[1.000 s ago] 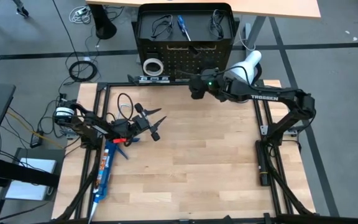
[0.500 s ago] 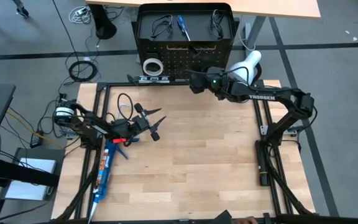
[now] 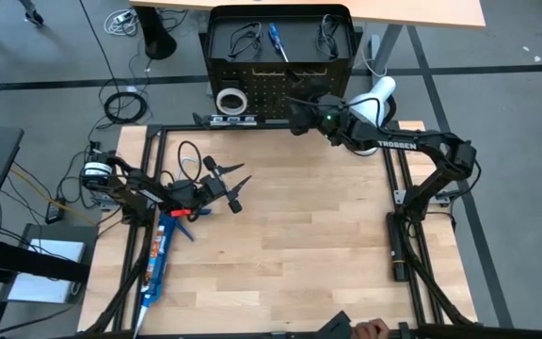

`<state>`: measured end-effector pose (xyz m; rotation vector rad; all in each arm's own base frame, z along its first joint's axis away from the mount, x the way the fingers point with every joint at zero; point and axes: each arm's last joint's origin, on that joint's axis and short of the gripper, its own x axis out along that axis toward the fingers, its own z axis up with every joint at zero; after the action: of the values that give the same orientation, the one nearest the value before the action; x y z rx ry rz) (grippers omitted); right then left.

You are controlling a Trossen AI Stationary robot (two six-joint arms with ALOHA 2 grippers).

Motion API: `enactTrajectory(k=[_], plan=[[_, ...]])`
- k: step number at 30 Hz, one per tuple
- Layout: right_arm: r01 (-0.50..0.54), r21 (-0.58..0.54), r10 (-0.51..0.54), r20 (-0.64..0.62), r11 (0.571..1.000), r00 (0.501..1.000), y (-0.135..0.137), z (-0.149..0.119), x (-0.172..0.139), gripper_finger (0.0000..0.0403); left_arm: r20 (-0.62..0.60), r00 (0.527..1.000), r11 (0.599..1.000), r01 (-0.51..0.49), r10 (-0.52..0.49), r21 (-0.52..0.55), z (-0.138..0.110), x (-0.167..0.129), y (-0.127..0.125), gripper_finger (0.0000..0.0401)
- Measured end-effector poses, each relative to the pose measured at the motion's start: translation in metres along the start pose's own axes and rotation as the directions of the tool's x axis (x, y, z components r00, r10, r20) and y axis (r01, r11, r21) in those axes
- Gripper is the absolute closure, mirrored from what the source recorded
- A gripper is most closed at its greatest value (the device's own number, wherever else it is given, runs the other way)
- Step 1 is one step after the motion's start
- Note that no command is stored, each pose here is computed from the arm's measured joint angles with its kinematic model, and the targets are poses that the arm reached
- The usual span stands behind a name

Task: Hang tools onto peg board
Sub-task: Hang the rectangular tool on the pegboard

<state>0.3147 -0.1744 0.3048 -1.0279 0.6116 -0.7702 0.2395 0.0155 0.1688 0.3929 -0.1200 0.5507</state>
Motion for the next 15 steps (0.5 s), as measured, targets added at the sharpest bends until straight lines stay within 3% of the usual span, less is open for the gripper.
enactTrajectory(k=[7, 15], plan=[[-0.004, -0.028, 0.004, -0.014, 1.0, 1.0, 0.01, -0.005, 0.012, 0.0397, 0.0, 1.0, 1.0, 0.0, 0.0, 0.0, 0.0, 0.0, 0.0, 0.0204], [0.07, -0.116, -0.075, -0.04, 0.991, 0.996, 0.018, -0.001, 0.02, 0.0397, -0.007, 1.0, 1.0, -0.003, 0.004, 0.013, -0.001, 0.0, 0.0, 0.0204]])
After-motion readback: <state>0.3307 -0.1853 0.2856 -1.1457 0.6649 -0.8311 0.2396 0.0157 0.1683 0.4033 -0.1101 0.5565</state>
